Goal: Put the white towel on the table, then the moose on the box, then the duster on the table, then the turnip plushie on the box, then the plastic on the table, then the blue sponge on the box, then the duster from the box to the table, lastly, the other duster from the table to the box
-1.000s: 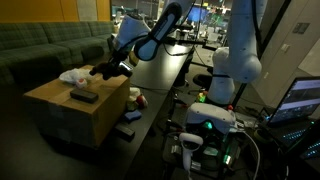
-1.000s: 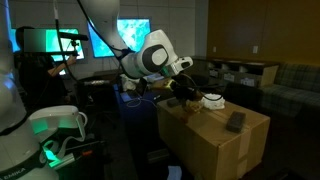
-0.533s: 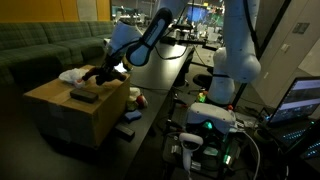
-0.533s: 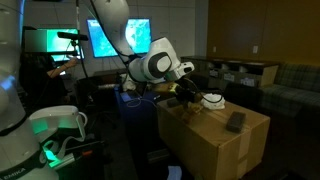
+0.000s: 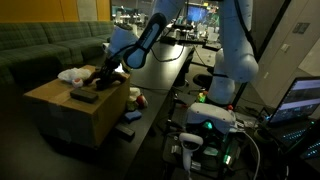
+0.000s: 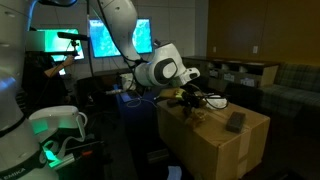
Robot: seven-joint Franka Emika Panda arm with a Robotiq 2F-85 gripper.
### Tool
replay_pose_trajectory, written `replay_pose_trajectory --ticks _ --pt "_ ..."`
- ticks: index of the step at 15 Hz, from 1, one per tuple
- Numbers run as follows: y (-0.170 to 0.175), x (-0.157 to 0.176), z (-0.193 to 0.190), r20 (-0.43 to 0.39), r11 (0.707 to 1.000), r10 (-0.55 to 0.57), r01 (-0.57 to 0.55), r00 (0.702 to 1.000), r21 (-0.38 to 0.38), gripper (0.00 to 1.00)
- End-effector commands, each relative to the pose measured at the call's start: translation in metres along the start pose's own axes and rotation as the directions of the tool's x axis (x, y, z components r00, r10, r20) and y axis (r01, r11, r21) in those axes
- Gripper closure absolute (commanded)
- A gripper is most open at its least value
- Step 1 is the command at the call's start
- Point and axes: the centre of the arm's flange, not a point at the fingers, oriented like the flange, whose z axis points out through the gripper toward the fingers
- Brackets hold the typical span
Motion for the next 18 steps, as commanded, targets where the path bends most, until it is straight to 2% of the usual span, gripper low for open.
replay_pose_trajectory --ticks 1,5,6,13,18 --pt "0.01 0.009 -0.008 -0.026 0.999 -0.024 0.025 0.999 0.037 0.38" --pt "0.015 0.011 -0.021 -0.052 0.998 -0.023 0.027 0.998 0.062 0.06" --pt "0.018 0.012 -0.026 -0.059 0.997 -0.02 0.024 0.998 0.07 0.01" --pt "0.046 0.03 -0.044 -0.086 0.994 0.046 -0.037 0.995 0.105 0.0" --pt "0.078 0.048 -0.031 -0.062 0.995 0.065 -0.06 0.996 0.08 0.0"
